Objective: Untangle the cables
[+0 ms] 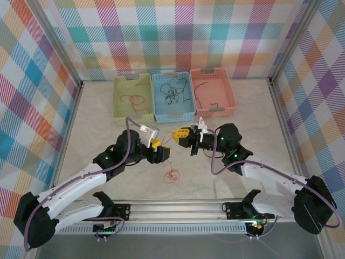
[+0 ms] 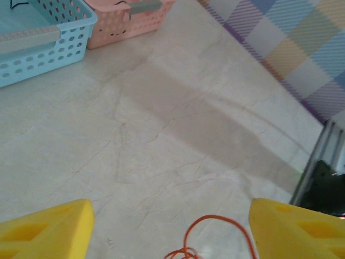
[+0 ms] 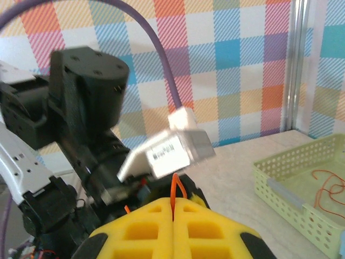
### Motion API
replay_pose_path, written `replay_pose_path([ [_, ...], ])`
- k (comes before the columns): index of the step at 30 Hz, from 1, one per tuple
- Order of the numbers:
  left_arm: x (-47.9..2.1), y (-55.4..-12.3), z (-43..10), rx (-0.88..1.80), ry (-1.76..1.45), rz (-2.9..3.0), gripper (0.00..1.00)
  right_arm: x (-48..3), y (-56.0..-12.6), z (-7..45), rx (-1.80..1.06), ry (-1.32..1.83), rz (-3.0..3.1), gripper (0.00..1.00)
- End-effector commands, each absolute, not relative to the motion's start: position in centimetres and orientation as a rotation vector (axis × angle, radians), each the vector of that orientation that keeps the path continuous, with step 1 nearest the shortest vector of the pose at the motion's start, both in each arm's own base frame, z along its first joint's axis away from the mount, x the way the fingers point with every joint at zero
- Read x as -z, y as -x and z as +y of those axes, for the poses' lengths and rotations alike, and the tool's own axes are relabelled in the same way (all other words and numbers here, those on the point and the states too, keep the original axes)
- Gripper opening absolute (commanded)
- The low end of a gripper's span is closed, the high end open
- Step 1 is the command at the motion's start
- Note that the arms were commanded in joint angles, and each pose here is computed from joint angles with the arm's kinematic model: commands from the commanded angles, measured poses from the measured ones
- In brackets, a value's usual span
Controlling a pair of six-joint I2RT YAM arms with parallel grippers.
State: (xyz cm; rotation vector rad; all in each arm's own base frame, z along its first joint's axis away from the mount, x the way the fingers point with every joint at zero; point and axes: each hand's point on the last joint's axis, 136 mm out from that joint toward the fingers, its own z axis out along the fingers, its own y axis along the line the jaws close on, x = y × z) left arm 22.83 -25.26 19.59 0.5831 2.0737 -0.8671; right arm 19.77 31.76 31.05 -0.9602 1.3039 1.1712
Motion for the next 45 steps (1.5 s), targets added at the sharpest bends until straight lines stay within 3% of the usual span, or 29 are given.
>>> replay_pose_path([
  [1,-22.2,-25.2,-25.6,0.785,-0.557,1.93,0.71,-33.6,-18.7,31.7,-1.251,0.974,1.252,0.0],
  [12,-24.1,-30.3,-27.6,0.669,-0.506,1.893,0.59,-34.1,-16.5,32.1,-1.358,1.088,1.242,0.0],
  [23,-22.6,-33.5,-25.0,0.523,-0.344,2.009,0.33,-37.9,-13.5,29.6,-1.334,1.104,1.127,0.0],
  [34,-19.8,-35.9,-18.1,0.516,-0.085,2.125,0.28,-41.5,-11.5,25.6,-1.181,0.999,1.035,0.0],
  [45,-16.9,-37.3,-9.8,0.414,0.211,2.223,0.28,-43.2,-10.4,23.0,-1.095,0.926,0.97,0.0],
])
